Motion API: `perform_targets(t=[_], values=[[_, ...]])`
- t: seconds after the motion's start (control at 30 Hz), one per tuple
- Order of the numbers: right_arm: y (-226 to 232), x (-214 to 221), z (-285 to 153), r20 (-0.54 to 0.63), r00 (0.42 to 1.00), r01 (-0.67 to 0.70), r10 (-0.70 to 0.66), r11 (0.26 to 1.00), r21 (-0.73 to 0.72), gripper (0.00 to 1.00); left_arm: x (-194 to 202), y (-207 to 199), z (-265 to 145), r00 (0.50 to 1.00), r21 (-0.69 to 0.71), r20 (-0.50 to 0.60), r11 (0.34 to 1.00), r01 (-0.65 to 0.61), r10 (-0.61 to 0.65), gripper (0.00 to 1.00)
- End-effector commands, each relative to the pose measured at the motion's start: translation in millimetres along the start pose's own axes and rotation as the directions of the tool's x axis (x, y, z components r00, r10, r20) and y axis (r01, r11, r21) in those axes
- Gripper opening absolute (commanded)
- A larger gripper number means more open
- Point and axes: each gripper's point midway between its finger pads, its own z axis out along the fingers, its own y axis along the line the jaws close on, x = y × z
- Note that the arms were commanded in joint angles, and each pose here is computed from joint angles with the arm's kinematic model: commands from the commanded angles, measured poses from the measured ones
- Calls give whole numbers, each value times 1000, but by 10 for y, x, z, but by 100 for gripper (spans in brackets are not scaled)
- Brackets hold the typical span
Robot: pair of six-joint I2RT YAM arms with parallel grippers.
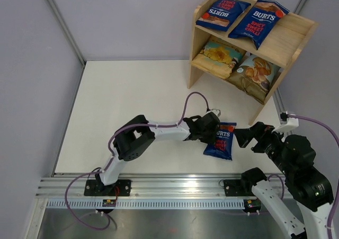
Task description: Place and organize the chips bags onto the shelf
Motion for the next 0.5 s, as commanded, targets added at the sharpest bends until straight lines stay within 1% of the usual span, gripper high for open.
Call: perform_targets(t=[0.0,0.07,0.1,0.13,0.17,0.2,0.27,0.3,0.33,0.37,0.43,0.47], values=[[3,-101,-56,53,998,19,-19,1000,-4,99,0,169,-76,999,-66,47,998,0,3,21],[-15,-60,-19,45,999,20,-20,1000,-3,100,-111,176,-183,994,-72,111,997,15,-7,12],[1,-65,-20,57,998,10,-9,1000,-16,99,-153,224,-235,989,-90,145,996,22,-9,9],[14,-49,-3,58,998,11,-9,1000,-29,99,-206,233,-369,984,-87,178,996,27,-11,1],[25,39,49,37,999,6,-4,999,-50,99,-242,262,-431,979,-97,204,995,33,-12,0],[62,11,51,66,998,-8,13,997,-77,99,-276,285,-499,974,-105,228,994,37,-12,0],[26,99,134,63,997,-37,42,996,-80,100,-373,367,-685,959,-109,283,992,56,-23,0],[48,93,177,70,994,-77,84,993,-91,100,-408,389,-746,954,-107,299,992,61,-27,0],[82,142,213,50,994,-93,100,989,-112,99,-441,458,-794,949,-116,313,991,66,-27,0],[102,289,296,-6,994,-111,111,985,-132,100,-489,451,-912,941,-98,336,993,64,-27,0],[179,367,407,-44,990,-143,138,974,-173,99,-548,485,-1023,936,-95,351,995,31,4,0],[186,516,486,-101,983,-167,150,969,-183,99,-576,488,-1120,931,-92,365,995,22,13,0]])
